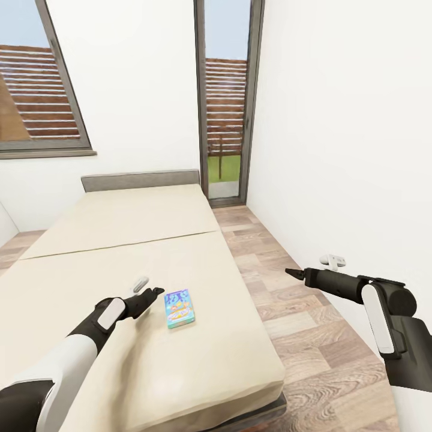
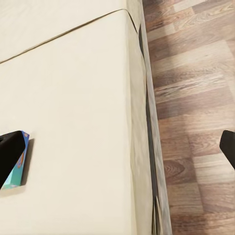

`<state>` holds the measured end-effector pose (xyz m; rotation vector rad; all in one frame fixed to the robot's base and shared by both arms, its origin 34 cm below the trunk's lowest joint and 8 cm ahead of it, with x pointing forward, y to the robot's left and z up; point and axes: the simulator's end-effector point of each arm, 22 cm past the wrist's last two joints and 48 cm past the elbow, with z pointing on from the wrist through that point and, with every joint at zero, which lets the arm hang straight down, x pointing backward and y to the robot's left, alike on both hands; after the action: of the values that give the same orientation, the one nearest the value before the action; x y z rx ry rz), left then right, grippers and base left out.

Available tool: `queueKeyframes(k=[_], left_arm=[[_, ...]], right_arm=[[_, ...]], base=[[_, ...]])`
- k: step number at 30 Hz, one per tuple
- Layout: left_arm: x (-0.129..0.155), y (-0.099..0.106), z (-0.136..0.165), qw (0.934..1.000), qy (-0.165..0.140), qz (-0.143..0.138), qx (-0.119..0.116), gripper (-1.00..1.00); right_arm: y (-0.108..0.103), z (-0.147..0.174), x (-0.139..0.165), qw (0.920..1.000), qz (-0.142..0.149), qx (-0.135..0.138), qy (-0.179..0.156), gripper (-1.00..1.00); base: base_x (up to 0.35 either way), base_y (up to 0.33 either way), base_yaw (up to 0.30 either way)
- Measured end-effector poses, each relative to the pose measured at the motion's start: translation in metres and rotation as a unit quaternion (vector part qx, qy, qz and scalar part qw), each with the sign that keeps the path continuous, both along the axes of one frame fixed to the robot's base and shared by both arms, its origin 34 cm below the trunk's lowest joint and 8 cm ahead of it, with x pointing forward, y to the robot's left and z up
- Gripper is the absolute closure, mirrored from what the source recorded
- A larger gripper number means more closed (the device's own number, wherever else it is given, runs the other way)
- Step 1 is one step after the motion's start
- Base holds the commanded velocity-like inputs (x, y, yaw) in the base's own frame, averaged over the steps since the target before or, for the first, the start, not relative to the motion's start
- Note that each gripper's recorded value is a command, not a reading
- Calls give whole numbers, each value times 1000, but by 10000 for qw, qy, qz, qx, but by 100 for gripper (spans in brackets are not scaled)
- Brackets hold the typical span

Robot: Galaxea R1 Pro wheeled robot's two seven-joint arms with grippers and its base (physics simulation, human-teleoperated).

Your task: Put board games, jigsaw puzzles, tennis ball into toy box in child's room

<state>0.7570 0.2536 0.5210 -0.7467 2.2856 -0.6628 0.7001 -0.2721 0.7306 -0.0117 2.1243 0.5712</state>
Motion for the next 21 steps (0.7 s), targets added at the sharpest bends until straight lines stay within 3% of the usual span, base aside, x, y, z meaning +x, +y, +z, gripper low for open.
queueKeyframes(k=[21], left_arm=[[1, 0, 1, 10000, -16, 12, 2, -100]], right_arm=[[0, 0, 0, 10000, -4, -5, 0, -100]], base=[[3, 0, -1]])
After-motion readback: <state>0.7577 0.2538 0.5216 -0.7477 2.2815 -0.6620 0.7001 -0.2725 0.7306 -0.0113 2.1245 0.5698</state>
